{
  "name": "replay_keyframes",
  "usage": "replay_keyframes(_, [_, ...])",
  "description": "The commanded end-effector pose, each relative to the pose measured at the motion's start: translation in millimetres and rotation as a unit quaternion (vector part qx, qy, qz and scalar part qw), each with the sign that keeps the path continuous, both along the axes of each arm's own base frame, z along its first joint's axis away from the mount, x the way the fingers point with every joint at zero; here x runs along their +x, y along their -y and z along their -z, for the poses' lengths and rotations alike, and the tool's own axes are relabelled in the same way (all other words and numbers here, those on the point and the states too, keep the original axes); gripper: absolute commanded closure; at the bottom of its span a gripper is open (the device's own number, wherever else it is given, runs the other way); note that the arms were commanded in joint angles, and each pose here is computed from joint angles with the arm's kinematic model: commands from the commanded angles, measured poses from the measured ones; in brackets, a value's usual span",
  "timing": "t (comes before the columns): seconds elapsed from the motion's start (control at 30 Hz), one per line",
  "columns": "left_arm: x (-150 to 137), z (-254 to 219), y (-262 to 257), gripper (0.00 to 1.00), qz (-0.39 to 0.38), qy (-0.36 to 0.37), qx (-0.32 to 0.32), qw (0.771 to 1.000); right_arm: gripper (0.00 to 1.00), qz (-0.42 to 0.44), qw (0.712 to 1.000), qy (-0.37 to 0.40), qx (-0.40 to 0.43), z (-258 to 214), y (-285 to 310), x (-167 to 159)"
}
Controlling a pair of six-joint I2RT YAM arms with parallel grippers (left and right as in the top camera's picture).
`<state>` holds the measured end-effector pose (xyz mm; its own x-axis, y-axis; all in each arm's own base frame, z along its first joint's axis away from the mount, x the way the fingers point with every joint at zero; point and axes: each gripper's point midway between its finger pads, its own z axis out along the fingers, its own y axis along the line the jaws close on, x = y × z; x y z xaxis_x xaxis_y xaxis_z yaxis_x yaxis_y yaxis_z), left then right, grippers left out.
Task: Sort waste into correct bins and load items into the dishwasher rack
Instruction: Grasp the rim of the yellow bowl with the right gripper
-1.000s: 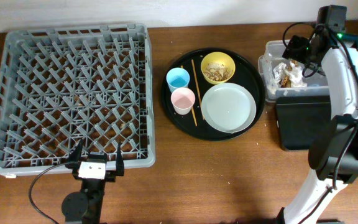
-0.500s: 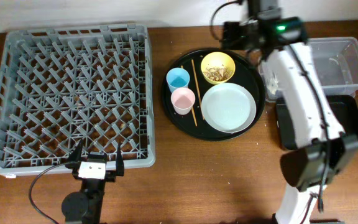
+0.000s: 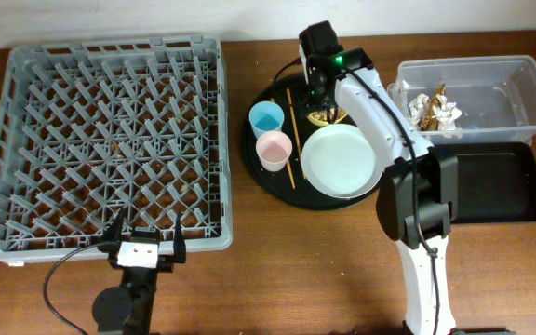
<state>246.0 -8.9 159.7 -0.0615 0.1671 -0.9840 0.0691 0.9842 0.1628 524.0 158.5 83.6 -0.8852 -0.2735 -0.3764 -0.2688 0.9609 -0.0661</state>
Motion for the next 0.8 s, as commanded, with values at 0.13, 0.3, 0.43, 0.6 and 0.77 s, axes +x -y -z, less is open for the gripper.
replay_keyframes(0.13, [0, 2, 1, 0.01, 0.005, 0.000, 0.008, 1.000, 0.45, -0.101, 0.995, -0.019, -0.013, 27, -14, -2])
replay_keyframes(0.3, [0, 2, 1, 0.01, 0.005, 0.000, 0.008, 1.000, 0.57, -0.103, 0.994, -0.028, -0.015, 44, -15, -1])
replay_keyframes(0.43, [0, 2, 1, 0.01, 0.005, 0.000, 0.008, 1.000, 0.72, -0.105, 0.994, -0.033, -0.012, 49, -17, -2])
replay_keyframes(0.6, [0, 2, 1, 0.01, 0.005, 0.000, 0.008, 1.000, 0.84, -0.105, 0.994, -0.039, -0.014, 58, -16, -4])
replay_keyframes(0.77, [0, 2, 1, 0.01, 0.005, 0.000, 0.008, 1.000, 0.96, -0.104, 0.993, -0.043, -0.015, 60, -15, -7])
